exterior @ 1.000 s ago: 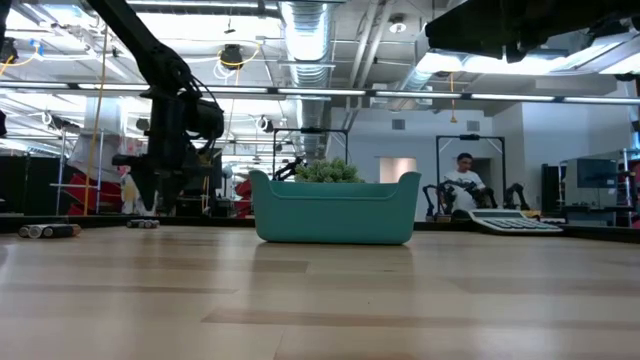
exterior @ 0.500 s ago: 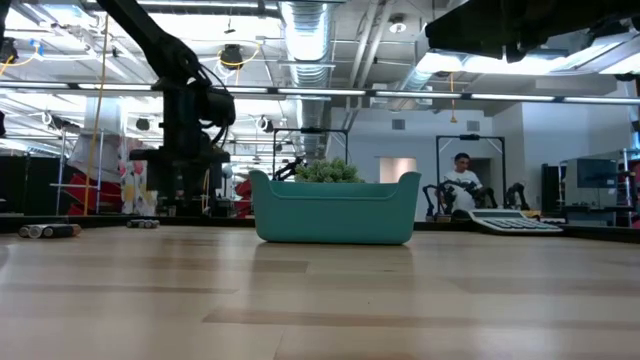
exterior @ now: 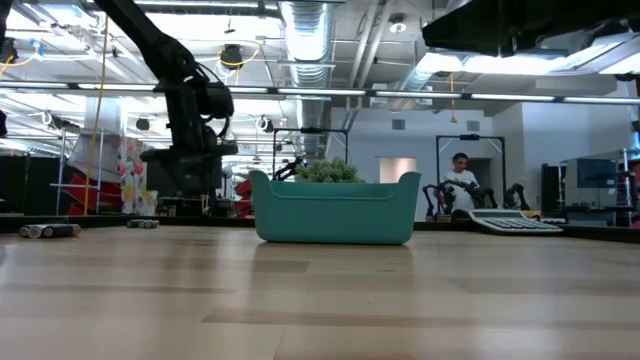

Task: Sort batteries
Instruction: Put the black battery into the green bin

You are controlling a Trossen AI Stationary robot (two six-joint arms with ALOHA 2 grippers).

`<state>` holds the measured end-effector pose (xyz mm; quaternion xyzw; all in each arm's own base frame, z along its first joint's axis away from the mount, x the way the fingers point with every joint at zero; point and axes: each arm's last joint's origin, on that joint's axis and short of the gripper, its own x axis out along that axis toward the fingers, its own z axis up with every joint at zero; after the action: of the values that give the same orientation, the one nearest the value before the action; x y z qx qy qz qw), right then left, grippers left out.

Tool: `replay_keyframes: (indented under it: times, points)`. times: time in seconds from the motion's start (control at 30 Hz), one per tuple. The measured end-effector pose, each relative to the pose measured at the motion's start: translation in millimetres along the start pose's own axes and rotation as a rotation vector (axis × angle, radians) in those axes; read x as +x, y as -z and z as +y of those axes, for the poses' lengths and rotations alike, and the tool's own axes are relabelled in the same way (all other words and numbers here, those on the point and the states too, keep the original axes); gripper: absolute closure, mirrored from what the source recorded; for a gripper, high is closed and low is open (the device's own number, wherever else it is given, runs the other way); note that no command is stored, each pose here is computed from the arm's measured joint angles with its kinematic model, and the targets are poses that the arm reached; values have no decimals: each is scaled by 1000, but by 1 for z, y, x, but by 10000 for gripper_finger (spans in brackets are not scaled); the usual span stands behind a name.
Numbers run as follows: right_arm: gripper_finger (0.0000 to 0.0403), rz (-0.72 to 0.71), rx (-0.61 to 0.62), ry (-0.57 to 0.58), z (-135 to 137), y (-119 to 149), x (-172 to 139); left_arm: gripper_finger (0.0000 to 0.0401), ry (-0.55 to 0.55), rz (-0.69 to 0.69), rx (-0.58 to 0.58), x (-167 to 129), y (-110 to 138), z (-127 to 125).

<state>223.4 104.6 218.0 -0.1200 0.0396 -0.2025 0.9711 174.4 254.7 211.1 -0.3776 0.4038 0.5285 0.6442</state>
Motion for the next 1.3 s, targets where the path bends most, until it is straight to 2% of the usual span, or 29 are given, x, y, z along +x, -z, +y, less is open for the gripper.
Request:
replay_keyframes:
  times: [0.17,0.47,0.6,1.03,1.3]
  points:
    - [226,-3,-5,-8,0,0,0,197,-40,53,-31,3,-15,12]
    - [226,4,-10,1,-2,1,2,197,-163,197,-7,17,-34,22]
    - [226,12,-12,2,-2,2,3,199,-225,313,-4,28,-30,31]
    - [226,19,7,15,-4,3,5,205,-262,425,42,33,-19,35]
    - [226,19,9,14,-4,3,5,205,-205,432,48,45,-6,28]
